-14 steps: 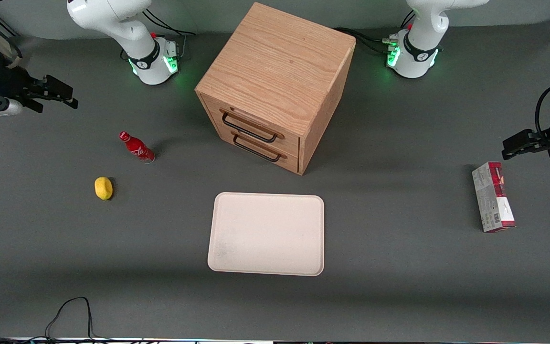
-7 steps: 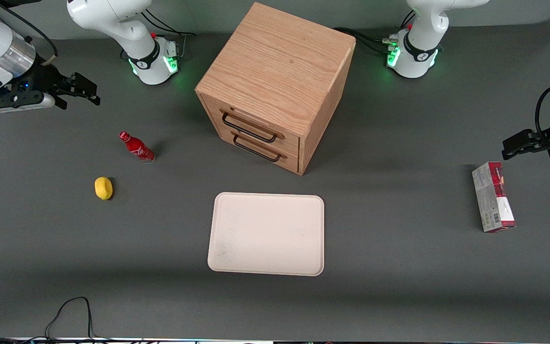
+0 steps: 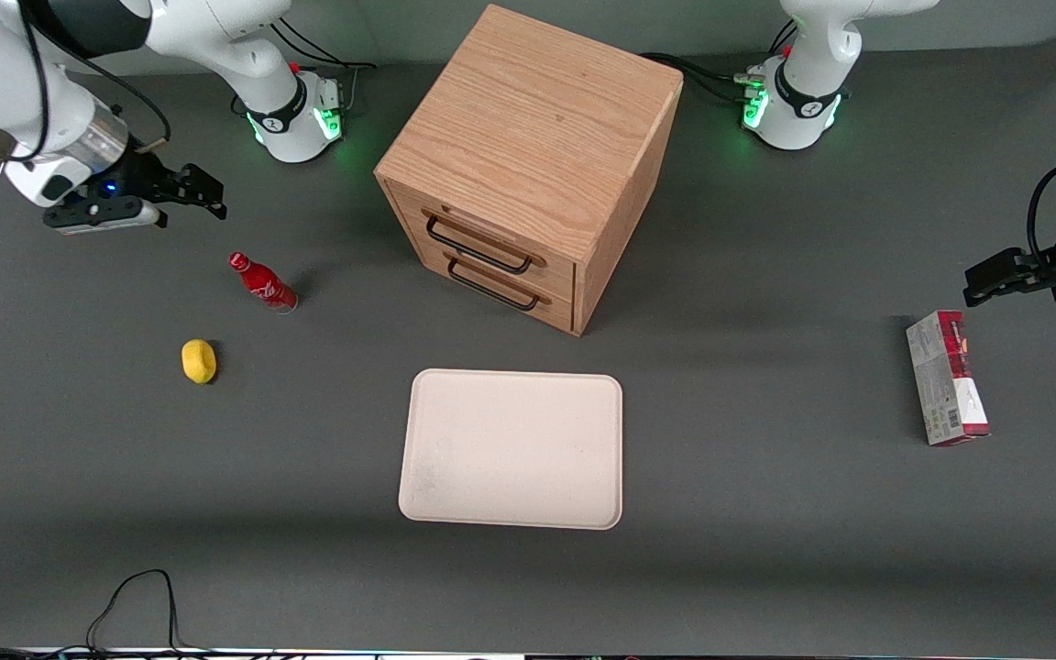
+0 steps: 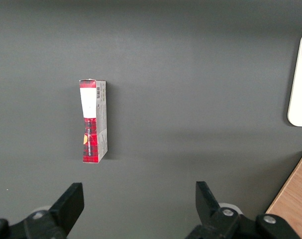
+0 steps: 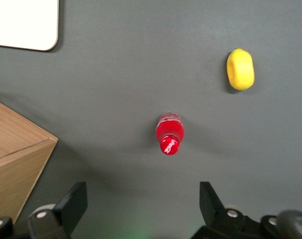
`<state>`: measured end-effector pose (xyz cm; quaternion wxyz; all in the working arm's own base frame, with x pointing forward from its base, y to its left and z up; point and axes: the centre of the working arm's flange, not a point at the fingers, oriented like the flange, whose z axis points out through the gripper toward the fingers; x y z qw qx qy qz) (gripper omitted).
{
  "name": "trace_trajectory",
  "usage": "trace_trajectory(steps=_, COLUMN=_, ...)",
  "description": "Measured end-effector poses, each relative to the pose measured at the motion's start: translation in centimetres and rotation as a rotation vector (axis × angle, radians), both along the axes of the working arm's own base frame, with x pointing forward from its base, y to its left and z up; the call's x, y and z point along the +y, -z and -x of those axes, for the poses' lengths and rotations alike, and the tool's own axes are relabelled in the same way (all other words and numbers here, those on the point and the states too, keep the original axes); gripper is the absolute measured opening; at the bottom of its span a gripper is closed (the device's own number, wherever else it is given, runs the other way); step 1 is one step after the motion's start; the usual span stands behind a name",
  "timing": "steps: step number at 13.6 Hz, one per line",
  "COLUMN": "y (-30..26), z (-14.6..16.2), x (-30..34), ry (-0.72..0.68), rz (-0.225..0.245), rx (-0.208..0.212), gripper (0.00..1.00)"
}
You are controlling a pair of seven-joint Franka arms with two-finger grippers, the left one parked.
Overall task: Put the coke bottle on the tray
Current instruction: 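Move the open right gripper over the red Coca-Cola bottle's cap end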
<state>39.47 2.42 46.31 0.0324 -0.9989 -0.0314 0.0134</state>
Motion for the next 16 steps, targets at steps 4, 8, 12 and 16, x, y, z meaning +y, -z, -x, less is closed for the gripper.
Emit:
trace_trajectory(steps=4, y=3.9, z=1.4, x=-0.9, ry=-0.024, rz=0.037, rx=-0.022, gripper=1.0)
trace_trajectory(steps=8, y=6.1, z=1.5, x=-4.4, ry=-0.008, rz=-0.009, rx=-0.035, gripper=1.0)
trace_trajectory(steps=12, y=7.6, z=2.1, x=-4.0, ry=-0.014, rz=-0.016, rx=-0.043, gripper=1.0)
trace_trajectory(steps=16, y=9.4, z=2.8, x=-3.3, ry=-0.022, rz=-0.027, rx=-0.073, gripper=1.0)
